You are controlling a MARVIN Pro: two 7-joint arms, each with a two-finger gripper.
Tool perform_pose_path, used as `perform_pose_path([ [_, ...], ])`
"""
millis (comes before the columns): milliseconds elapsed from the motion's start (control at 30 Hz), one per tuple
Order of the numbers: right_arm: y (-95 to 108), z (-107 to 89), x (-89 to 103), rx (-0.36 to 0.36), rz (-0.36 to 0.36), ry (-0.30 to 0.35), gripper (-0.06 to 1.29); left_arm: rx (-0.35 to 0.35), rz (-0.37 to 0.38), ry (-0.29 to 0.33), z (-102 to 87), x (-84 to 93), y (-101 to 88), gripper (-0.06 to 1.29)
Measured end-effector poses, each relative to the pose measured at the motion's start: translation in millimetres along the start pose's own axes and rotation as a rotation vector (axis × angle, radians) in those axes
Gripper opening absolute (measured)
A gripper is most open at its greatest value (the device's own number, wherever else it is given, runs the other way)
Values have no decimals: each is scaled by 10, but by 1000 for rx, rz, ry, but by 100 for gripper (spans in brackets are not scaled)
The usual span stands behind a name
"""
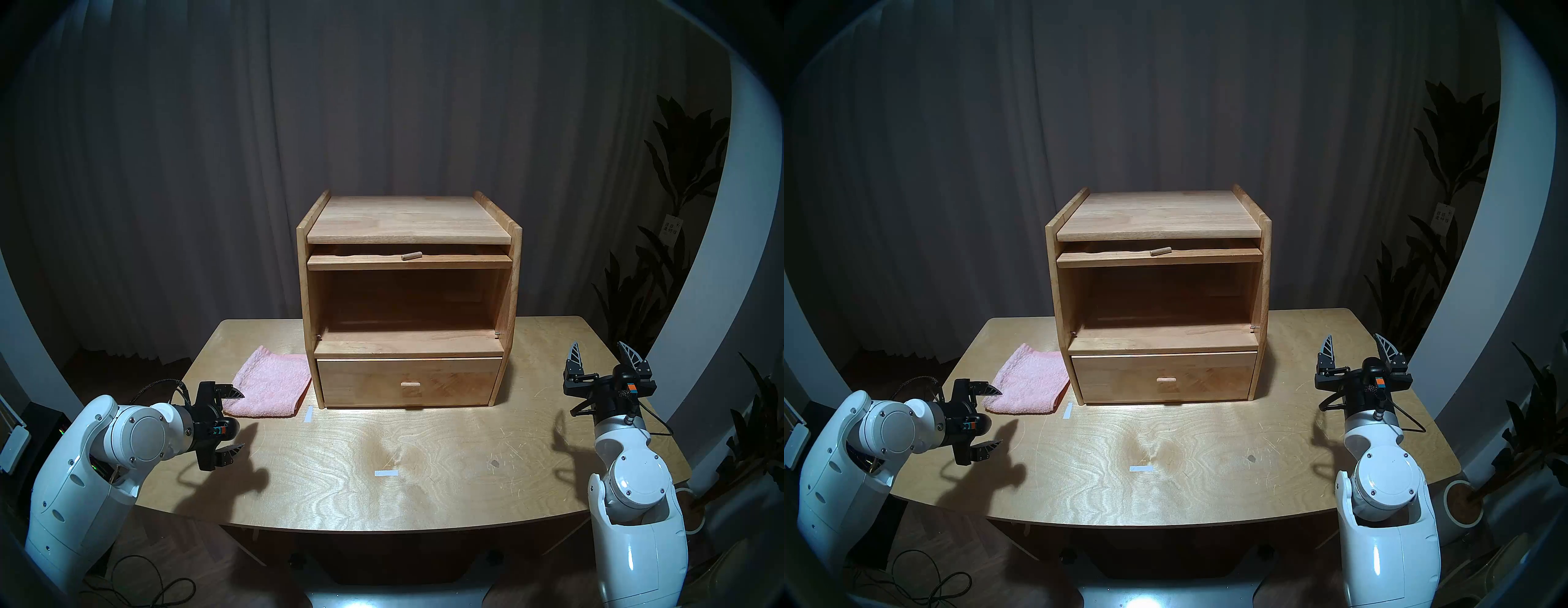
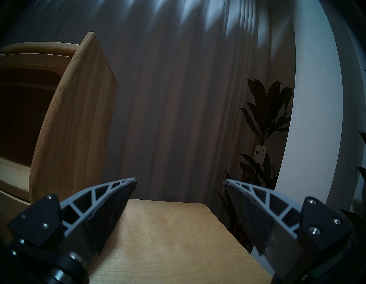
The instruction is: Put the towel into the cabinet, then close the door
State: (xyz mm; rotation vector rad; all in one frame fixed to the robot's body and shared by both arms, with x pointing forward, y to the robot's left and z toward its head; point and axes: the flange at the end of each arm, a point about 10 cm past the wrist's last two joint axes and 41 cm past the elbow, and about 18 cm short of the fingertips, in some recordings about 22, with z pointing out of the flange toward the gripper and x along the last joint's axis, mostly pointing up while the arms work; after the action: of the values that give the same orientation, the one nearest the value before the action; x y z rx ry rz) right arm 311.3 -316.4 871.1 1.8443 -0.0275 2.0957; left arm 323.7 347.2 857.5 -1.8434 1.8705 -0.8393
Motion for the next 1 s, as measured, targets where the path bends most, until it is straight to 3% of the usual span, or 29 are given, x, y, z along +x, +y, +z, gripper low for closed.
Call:
perform_pose_path([
  [267,-1,0,2,0,0,1,120,45,22,-30,84,44,-145,126],
  [667,-1,0,10,0,0,2,120,-14,90,-147,568,-82,21,121],
  [1000,-1,-2,13,0,2,3,120,12,98,-221,809,-161,-125,120],
])
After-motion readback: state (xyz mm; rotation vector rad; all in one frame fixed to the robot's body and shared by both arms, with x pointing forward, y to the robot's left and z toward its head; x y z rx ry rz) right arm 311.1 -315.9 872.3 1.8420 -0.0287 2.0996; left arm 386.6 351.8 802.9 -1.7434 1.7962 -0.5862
